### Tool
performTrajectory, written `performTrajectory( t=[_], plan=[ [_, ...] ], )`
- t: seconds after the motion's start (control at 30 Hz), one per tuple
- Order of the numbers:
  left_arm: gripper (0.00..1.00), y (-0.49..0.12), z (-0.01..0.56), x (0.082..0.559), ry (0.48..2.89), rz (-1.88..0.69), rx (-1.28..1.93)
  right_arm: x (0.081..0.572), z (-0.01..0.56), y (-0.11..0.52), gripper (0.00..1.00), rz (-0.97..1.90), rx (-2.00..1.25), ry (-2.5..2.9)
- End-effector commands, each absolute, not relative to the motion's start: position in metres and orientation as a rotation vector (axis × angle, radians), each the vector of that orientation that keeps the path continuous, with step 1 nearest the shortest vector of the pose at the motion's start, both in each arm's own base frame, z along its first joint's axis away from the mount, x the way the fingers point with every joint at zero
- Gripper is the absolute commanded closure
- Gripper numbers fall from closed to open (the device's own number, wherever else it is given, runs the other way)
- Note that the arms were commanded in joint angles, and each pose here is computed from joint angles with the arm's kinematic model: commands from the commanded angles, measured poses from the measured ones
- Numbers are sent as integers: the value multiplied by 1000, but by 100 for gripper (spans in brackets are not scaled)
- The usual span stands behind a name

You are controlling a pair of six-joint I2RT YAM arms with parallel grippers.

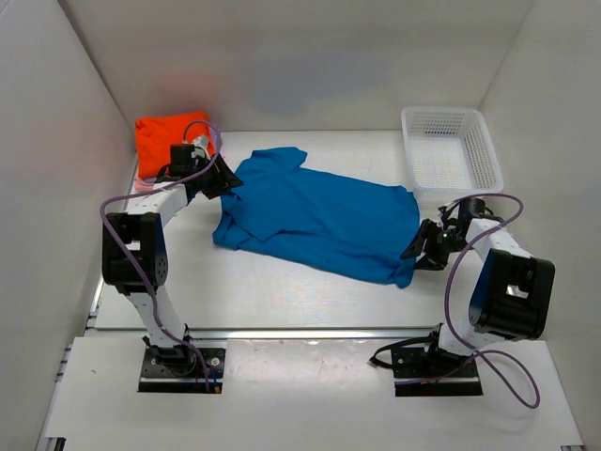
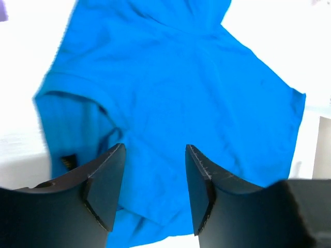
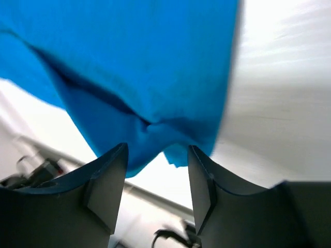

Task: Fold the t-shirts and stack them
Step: Fold the flattened tshirt in 1/3 of the way

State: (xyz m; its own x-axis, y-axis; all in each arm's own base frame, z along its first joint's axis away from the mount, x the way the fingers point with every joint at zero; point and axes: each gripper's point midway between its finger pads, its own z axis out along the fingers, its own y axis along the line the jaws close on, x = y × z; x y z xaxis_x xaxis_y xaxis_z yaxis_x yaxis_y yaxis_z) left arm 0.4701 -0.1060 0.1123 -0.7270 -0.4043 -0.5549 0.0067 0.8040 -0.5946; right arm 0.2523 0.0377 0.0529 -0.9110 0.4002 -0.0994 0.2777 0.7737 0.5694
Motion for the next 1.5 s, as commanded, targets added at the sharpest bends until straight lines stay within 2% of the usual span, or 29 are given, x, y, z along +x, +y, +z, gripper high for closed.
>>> performTrajectory(
  t=[0.0,0.07,0.13,0.27,0.43,0.7,0.8,0.97,1.1,1.13,1.17,1.2,1.23,1.3,1.47],
  plan=[
    [40,-93,132,469,2244,-746,-303,271,76,9,52,563,444,2686],
    [44,-90,132,458,2260,-731,-298,270,81,-1,52,469,440,2672],
    [44,-93,125,433,2300,-726,-255,271,88,2,52,441,385,2658],
    [40,-101,100,390,2392,-690,-220,257,85,16,52,478,358,2698],
    [40,-95,67,351,2461,-643,-278,241,82,34,53,492,321,2706],
    [38,-89,46,346,2523,-526,-291,222,61,59,61,511,308,2754],
    [38,-83,33,350,2555,-453,-293,223,51,66,68,525,325,2770],
    [40,-73,14,355,2626,-359,-287,220,26,66,69,432,305,2861],
    [48,-67,10,361,2637,-321,-285,222,17,55,72,324,323,2881],
    [53,-65,9,363,2637,-304,-279,219,16,51,73,286,326,2891],
    [66,-62,8,364,2635,-312,-294,219,16,48,77,270,332,2891],
    [77,-64,9,365,2637,-316,-279,221,16,45,94,257,330,2882],
    [92,-65,9,366,2633,-330,-289,217,15,43,100,258,335,2898],
    [100,-66,9,363,2642,-341,-281,215,19,39,100,247,335,2893],
    [100,-70,20,363,2604,-364,-268,210,36,31,100,215,326,2863]
  ],
)
